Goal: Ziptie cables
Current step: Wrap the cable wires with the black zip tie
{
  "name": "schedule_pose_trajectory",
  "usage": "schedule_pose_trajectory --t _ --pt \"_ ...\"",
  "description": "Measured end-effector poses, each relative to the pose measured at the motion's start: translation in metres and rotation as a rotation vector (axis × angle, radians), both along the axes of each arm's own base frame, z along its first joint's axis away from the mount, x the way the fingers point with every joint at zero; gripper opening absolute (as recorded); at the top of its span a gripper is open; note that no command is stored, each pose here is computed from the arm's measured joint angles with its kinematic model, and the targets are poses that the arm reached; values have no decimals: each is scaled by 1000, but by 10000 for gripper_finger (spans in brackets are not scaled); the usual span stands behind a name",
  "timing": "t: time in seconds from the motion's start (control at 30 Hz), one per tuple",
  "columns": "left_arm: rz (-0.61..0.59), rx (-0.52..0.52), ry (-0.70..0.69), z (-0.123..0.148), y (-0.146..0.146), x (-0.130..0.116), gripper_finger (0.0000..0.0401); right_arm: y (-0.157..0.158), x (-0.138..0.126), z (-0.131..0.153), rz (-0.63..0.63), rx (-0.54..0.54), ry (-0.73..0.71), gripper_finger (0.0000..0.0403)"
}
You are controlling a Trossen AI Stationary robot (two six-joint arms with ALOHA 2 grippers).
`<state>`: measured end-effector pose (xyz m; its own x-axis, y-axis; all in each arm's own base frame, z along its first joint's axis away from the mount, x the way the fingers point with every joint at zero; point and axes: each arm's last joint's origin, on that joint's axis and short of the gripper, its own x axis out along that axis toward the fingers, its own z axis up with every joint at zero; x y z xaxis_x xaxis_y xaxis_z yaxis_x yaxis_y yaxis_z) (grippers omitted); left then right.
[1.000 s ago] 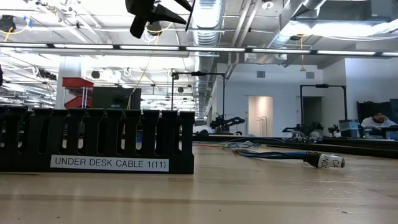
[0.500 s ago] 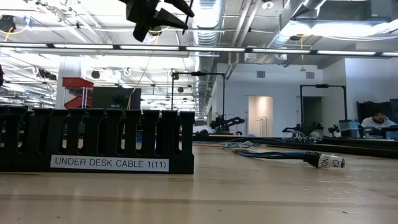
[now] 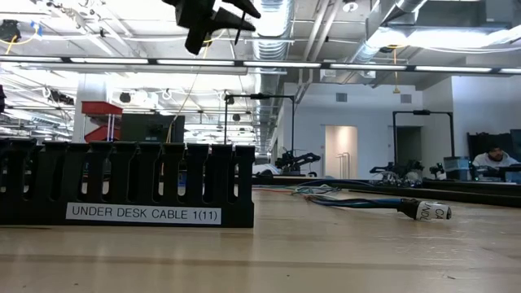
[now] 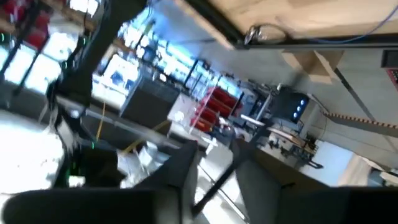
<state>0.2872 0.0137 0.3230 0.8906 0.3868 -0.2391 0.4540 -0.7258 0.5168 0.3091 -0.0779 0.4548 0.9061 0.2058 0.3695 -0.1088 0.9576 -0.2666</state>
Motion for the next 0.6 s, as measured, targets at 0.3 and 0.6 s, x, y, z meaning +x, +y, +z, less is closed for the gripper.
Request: schedule_pose_trajectory --t 0.3,0.6 --pt "121 -211 -104 0 2 0 1 -12 -5 4 -40 40 -38 0" --pt "174 -750 -571 24 -1 3 0 -28 -11 6 -85 140 -56 0"
